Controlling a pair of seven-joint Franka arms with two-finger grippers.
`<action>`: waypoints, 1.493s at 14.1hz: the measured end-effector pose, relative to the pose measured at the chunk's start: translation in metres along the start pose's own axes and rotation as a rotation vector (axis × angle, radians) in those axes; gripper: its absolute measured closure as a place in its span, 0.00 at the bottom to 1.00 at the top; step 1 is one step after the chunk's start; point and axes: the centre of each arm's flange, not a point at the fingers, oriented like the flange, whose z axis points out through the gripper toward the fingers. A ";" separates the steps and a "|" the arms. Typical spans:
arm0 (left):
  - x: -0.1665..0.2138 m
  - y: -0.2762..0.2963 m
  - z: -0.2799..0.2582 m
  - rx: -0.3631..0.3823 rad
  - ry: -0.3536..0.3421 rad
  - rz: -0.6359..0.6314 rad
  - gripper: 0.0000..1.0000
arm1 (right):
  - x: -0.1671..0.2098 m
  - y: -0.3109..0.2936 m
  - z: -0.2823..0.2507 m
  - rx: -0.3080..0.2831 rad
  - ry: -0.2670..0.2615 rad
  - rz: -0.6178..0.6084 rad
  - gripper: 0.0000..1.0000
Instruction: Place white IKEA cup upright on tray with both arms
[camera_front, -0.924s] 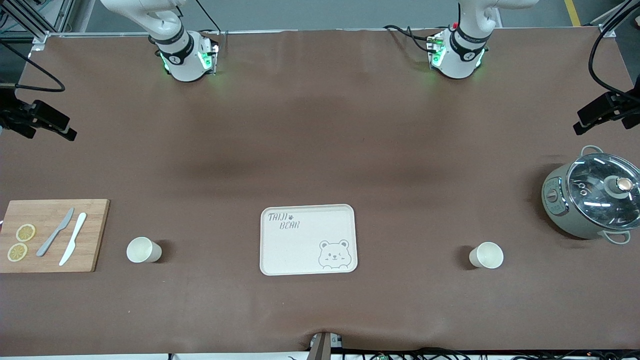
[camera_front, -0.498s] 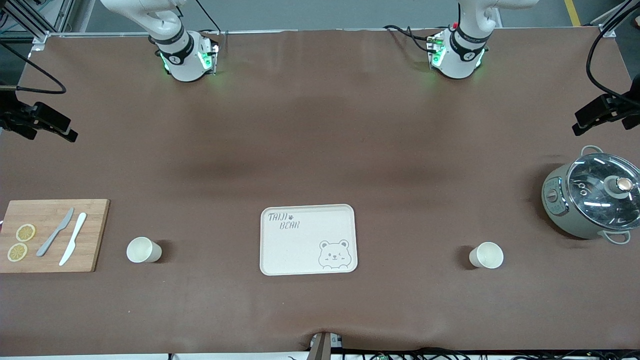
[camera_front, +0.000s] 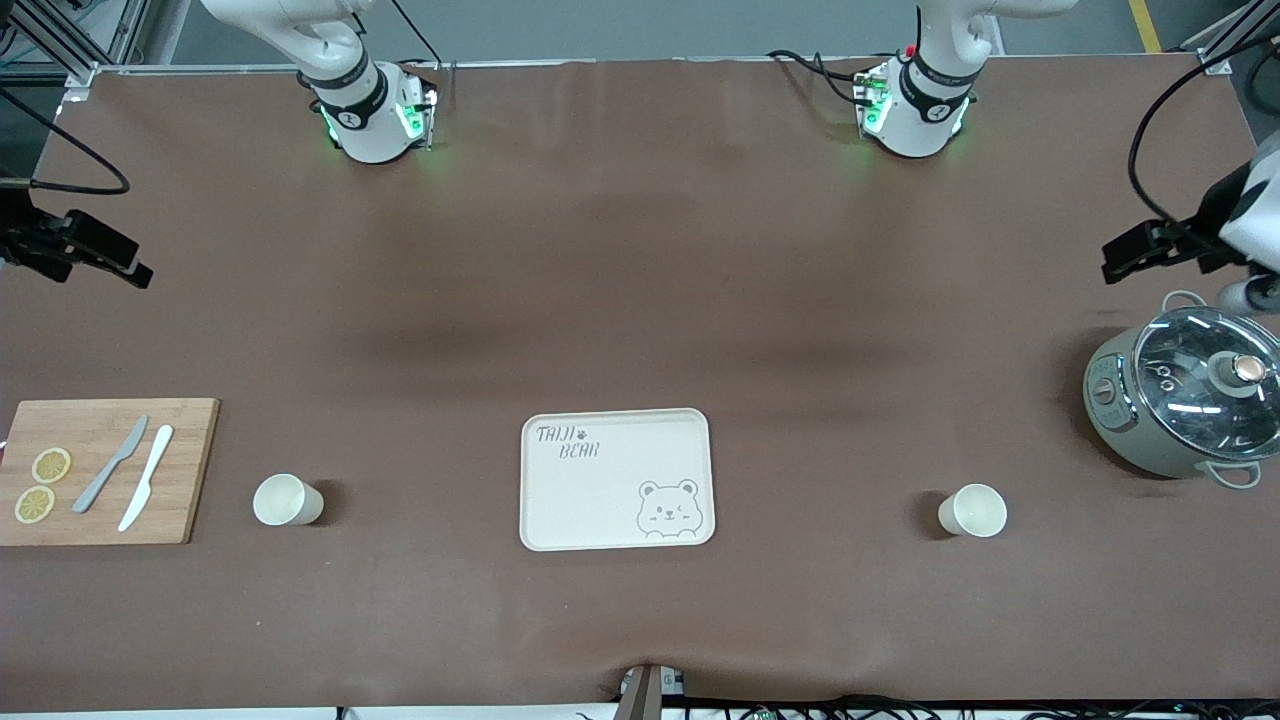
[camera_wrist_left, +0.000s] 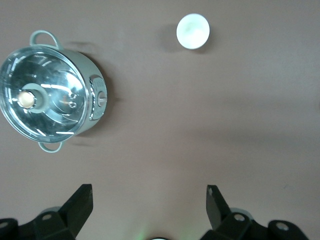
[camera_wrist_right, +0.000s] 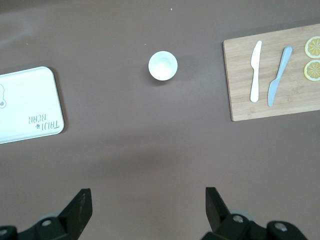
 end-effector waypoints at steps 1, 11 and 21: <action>0.009 0.006 0.013 0.005 -0.011 0.006 0.00 | 0.001 0.004 0.002 -0.001 -0.004 0.007 0.00; 0.091 0.039 0.131 0.031 -0.006 0.032 0.00 | 0.048 0.017 0.036 -0.029 0.065 0.000 0.00; 0.153 0.042 0.238 0.039 0.098 0.027 0.00 | 0.149 0.069 0.242 -0.040 0.069 -0.028 0.00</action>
